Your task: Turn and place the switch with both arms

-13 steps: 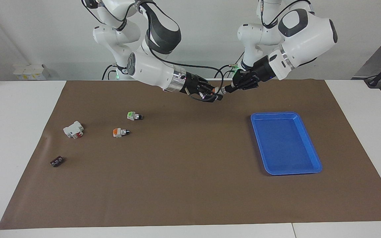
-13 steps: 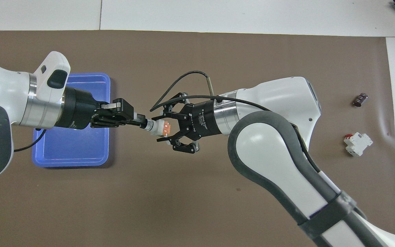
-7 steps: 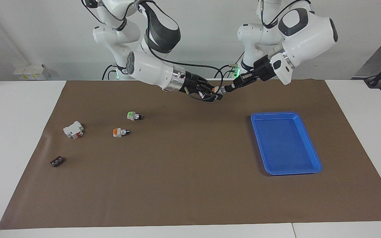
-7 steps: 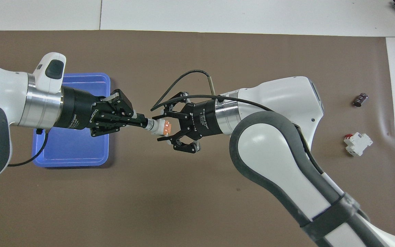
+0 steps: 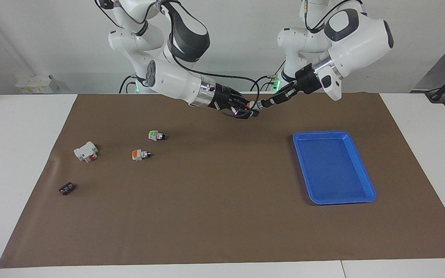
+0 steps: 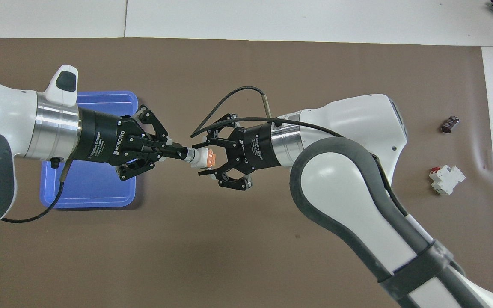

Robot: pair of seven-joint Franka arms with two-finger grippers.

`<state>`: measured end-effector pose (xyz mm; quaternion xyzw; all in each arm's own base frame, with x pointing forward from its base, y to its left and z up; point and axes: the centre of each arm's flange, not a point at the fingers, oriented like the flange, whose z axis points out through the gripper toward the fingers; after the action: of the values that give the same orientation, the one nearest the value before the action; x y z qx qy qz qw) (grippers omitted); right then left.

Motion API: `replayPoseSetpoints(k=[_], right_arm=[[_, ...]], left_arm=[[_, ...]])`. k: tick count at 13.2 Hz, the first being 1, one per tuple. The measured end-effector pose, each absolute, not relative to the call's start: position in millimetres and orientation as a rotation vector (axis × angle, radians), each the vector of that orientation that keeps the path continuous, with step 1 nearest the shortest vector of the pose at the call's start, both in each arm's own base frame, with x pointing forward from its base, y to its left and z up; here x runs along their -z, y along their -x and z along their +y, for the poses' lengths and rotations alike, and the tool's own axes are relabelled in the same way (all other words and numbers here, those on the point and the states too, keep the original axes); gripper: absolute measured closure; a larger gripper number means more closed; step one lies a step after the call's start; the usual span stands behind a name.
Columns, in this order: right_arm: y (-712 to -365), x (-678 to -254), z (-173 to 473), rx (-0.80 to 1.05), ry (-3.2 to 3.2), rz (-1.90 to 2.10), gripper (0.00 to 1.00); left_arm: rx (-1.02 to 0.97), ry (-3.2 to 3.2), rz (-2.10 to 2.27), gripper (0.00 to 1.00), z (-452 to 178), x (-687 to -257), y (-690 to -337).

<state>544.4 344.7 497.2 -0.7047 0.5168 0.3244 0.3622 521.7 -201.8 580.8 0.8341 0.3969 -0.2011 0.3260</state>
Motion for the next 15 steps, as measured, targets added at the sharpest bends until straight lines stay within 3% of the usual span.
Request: replayPoseSetpoints(k=[15], right_arm=[[-543.5, -494.7, 345.1, -0.841, 1.815, 1.337, 0.53]], left_arm=[[0.595, -2.146, 1.152, 0.91, -212.8, -588.0, -512.9]])
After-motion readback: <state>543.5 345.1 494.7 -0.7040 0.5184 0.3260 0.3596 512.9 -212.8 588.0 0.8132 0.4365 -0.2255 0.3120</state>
